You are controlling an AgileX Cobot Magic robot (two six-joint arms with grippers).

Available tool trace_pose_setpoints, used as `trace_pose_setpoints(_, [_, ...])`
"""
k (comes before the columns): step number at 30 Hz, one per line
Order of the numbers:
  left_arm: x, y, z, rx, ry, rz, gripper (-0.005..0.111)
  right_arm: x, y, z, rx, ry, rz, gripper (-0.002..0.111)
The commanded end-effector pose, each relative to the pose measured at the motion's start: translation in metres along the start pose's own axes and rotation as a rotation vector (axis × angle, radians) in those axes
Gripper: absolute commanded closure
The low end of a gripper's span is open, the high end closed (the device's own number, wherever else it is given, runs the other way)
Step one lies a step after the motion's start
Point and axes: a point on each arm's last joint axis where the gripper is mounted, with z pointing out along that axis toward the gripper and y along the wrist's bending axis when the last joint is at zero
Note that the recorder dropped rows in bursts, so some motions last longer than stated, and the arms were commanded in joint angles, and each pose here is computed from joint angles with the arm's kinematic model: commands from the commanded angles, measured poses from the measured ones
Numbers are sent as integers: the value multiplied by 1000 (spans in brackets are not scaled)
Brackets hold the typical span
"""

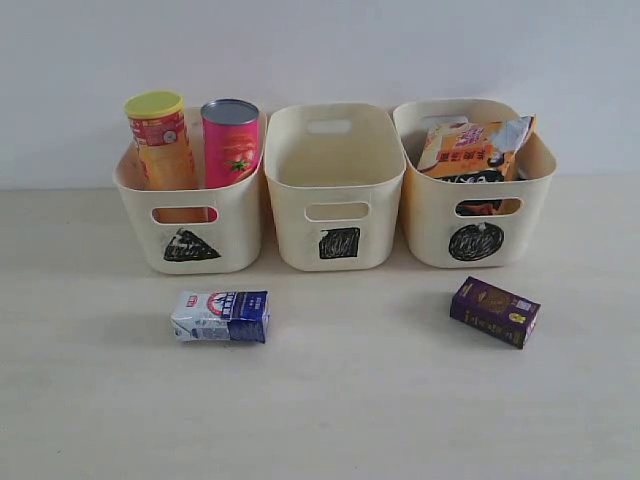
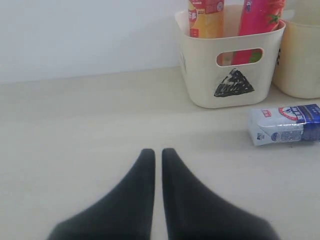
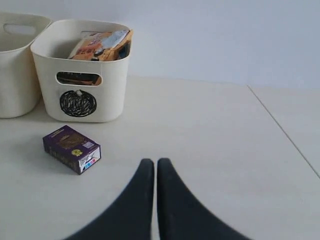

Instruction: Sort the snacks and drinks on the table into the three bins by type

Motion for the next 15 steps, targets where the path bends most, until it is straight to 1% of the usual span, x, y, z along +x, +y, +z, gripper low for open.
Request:
trace_pose_setpoints(1, [0,0,0,-2,-12,-7,102,1,0,0,5,-4,0,108])
trace_pose_setpoints(4, [0,0,0,-2,-12,-7,102,4,0,1,5,-1,21,108])
trace_pose_setpoints(7, [0,0,0,-2,-12,-7,102,15,2,9,-1,-3,21,108])
trace_pose_setpoints(15, [0,0,0,-2,-12,-7,102,47,6,21,-10,71,17,108])
